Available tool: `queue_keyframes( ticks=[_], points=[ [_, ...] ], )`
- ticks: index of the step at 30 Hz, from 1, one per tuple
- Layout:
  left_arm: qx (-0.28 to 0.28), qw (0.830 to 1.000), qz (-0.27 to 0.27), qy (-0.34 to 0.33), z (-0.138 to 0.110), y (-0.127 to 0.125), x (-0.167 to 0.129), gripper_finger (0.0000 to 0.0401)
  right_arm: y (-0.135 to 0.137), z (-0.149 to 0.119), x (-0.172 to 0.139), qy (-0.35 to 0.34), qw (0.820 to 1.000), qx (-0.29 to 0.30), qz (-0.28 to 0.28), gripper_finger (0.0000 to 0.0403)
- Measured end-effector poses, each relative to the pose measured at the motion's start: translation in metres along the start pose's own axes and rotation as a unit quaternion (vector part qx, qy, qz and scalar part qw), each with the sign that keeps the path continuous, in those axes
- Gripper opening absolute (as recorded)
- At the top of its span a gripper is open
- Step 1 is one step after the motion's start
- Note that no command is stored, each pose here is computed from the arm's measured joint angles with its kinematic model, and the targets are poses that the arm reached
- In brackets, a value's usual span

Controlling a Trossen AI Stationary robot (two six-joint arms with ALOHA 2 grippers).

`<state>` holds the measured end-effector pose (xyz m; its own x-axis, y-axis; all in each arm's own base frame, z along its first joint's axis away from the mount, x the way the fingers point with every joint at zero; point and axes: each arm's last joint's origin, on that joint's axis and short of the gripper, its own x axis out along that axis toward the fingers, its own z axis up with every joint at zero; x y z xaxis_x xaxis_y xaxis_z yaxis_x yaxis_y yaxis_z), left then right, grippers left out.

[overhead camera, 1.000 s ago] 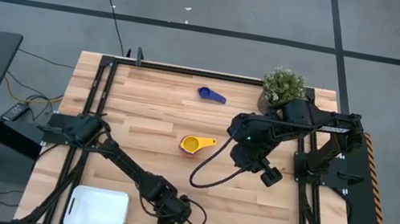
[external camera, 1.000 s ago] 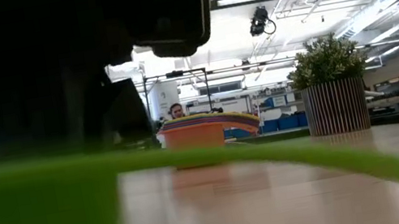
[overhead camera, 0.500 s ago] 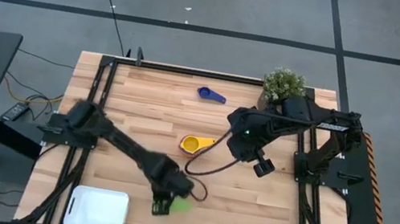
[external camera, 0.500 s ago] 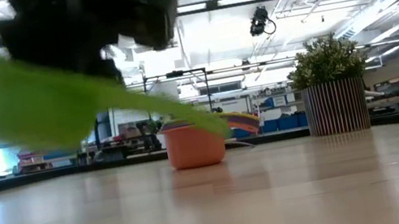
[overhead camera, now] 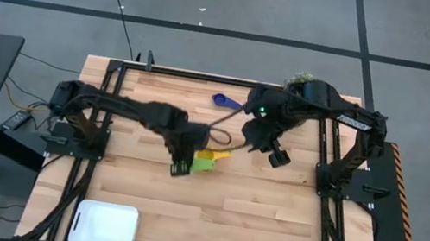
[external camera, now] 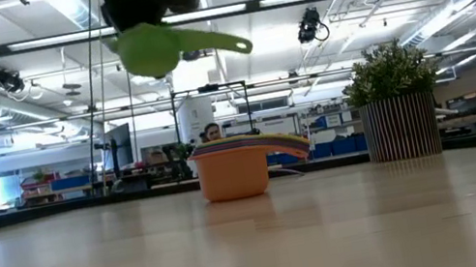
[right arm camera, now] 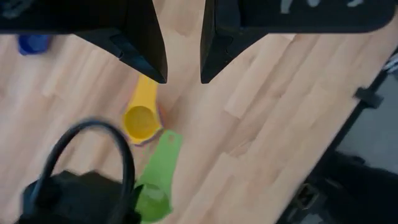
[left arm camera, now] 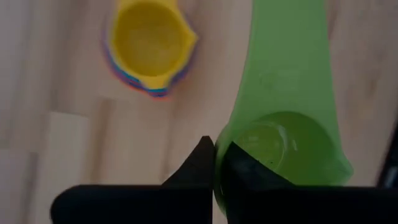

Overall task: Nest measuring cups in basket
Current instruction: Stack the green measuring cup into the yellow measuring cup

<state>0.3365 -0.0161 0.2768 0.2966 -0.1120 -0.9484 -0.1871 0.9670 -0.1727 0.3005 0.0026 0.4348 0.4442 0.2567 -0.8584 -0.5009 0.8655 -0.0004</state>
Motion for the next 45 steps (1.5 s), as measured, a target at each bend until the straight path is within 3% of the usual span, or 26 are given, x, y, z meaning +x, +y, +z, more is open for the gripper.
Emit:
queue_keyframes(
  ticks=[8, 17, 24, 30, 38, 45],
  points=[
    [0.077, 0.996, 0.022, -0.028, 0.016, 0.05, -0.002, 0.0011, -0.032, -0.012, -0.01, -0.021, 0.996, 0.066, -0.047, 0.0103],
    [0.074, 0.996, 0.034, -0.035, 0.028, 0.085, 0.011, 0.0011, -0.061, -0.028, -0.022, -0.036, 0.989, 0.111, -0.087, 0.0103],
    [0.049, 0.998, 0.004, -0.03, 0.038, 0.093, 0.04, 0.0011, -0.082, -0.045, -0.033, -0.039, 0.981, 0.149, -0.115, 0.0103],
    [0.006, 0.998, -0.054, -0.026, 0.043, 0.101, 0.058, 0.0011, -0.094, -0.056, -0.039, -0.04, 0.978, 0.159, -0.132, 0.0103],
    [-0.02, 0.997, -0.066, -0.02, 0.044, 0.098, 0.063, 0.0011, -0.101, -0.064, -0.044, -0.04, 0.974, 0.173, -0.143, 0.0103],
    [-0.023, 0.999, -0.045, -0.018, 0.044, 0.086, 0.066, 0.0011, -0.104, -0.067, -0.047, -0.038, 0.973, 0.17, -0.148, 0.0103]
  ],
)
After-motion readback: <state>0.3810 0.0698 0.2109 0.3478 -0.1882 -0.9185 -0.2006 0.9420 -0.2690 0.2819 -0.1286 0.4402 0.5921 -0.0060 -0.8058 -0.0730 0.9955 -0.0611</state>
